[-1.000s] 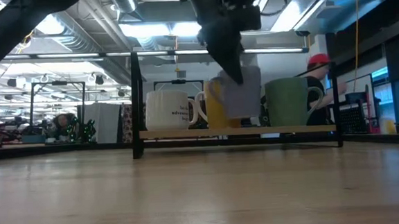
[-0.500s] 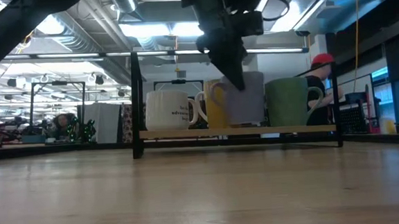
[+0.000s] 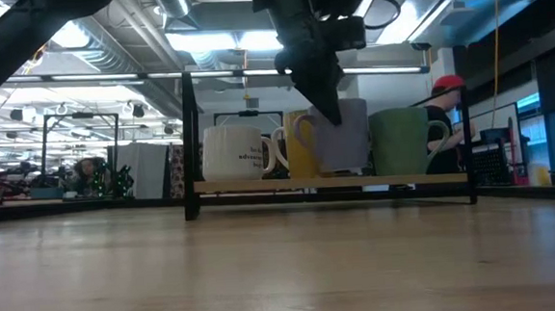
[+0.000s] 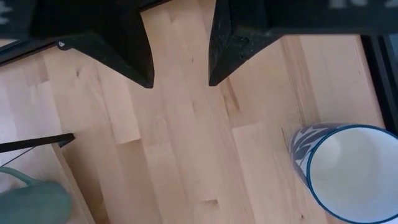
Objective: Place coffee mugs
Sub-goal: Put the violet mug on the shelf, then put the blue patterned mug on the shelf
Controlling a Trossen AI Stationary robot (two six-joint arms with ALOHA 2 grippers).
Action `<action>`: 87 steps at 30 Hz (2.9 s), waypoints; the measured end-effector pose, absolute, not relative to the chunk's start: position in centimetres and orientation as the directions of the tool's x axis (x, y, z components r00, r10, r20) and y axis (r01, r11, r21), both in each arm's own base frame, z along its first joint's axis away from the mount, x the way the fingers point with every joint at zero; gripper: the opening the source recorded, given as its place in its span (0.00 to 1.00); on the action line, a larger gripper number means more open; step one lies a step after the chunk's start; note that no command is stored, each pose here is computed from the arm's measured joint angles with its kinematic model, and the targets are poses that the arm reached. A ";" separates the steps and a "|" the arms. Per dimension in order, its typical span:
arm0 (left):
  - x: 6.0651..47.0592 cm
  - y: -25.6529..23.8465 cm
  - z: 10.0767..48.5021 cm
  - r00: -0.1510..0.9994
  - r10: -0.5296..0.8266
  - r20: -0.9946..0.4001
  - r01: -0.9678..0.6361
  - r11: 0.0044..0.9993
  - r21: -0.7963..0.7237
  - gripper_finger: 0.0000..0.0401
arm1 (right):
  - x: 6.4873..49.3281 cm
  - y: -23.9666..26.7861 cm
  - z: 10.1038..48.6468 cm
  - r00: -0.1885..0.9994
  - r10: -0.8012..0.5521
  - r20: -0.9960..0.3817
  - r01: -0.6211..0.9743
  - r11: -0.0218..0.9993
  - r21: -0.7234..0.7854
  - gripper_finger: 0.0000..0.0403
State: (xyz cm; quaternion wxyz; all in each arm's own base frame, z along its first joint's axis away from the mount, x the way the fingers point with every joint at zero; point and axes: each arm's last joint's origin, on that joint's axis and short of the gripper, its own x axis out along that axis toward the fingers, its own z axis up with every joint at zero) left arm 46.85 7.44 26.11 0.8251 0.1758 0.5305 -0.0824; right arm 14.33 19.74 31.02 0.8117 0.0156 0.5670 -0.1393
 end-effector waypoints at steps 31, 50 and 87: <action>46.8 7.7 26.3 0.425 0.095 -0.900 0.328 0.911 0.250 0.16 | 14.5 20.1 31.0 0.327 -0.166 -0.930 0.241 0.967 -0.088 0.35; 47.0 7.0 26.4 0.417 0.181 -0.891 0.265 0.913 0.310 0.30 | 14.5 20.1 31.0 0.328 -0.164 -0.930 0.240 0.967 -0.085 0.35; 42.9 -0.4 36.4 0.522 0.040 -0.852 0.297 0.928 0.225 0.30 | 17.0 23.8 28.7 0.470 0.050 -0.881 -0.147 0.989 -0.022 0.35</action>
